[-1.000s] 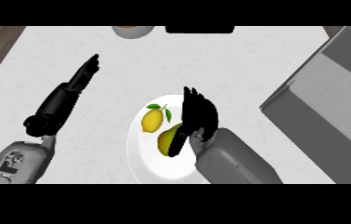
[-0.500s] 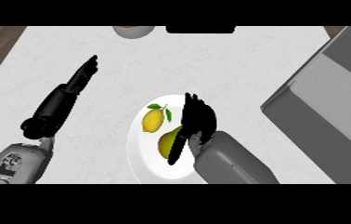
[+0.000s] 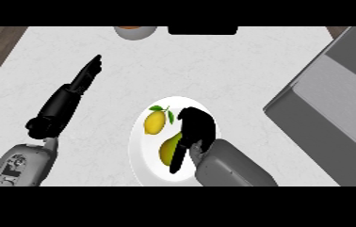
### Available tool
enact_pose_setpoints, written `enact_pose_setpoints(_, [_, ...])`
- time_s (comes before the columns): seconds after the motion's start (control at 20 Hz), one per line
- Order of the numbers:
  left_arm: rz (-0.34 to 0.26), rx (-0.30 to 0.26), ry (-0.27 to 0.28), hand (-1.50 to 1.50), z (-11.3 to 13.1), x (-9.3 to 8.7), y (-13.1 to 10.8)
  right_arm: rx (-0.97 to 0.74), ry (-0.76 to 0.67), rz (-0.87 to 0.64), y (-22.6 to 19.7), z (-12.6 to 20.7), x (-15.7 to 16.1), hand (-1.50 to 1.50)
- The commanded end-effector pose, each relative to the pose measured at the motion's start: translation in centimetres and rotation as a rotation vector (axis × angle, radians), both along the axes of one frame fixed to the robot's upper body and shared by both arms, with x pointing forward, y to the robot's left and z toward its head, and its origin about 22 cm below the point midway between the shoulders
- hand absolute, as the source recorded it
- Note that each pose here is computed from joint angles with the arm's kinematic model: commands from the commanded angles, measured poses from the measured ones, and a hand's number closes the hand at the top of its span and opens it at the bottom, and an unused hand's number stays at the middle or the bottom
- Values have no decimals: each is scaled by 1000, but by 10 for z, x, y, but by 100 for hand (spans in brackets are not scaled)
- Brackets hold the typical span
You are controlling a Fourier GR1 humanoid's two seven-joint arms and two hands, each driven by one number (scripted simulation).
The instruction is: Pick the pear from the plate and place it in the cardboard box
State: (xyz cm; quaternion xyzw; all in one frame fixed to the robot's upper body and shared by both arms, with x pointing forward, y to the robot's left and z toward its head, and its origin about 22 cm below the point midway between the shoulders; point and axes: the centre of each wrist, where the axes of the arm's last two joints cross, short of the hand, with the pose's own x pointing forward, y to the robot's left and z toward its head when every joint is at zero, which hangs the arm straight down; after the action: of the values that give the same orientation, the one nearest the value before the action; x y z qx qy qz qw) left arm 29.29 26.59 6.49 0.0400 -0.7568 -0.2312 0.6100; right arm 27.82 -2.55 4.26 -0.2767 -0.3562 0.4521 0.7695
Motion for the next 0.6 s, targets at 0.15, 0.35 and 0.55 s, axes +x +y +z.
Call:
enact_pose_setpoints(0.15, [-13,0,8,0,1,-10,-2,-123,-77,-65,15,-14,-13,150])
enact_pose_setpoints(0.35, [7,7,11,0,12,3,6,-131,-179,177,-22,-8,3,150])
enact_pose_setpoints(0.55, [10,-7,-7,0,5,5,-5,-72,-311,580,-55,-2,-3,150])
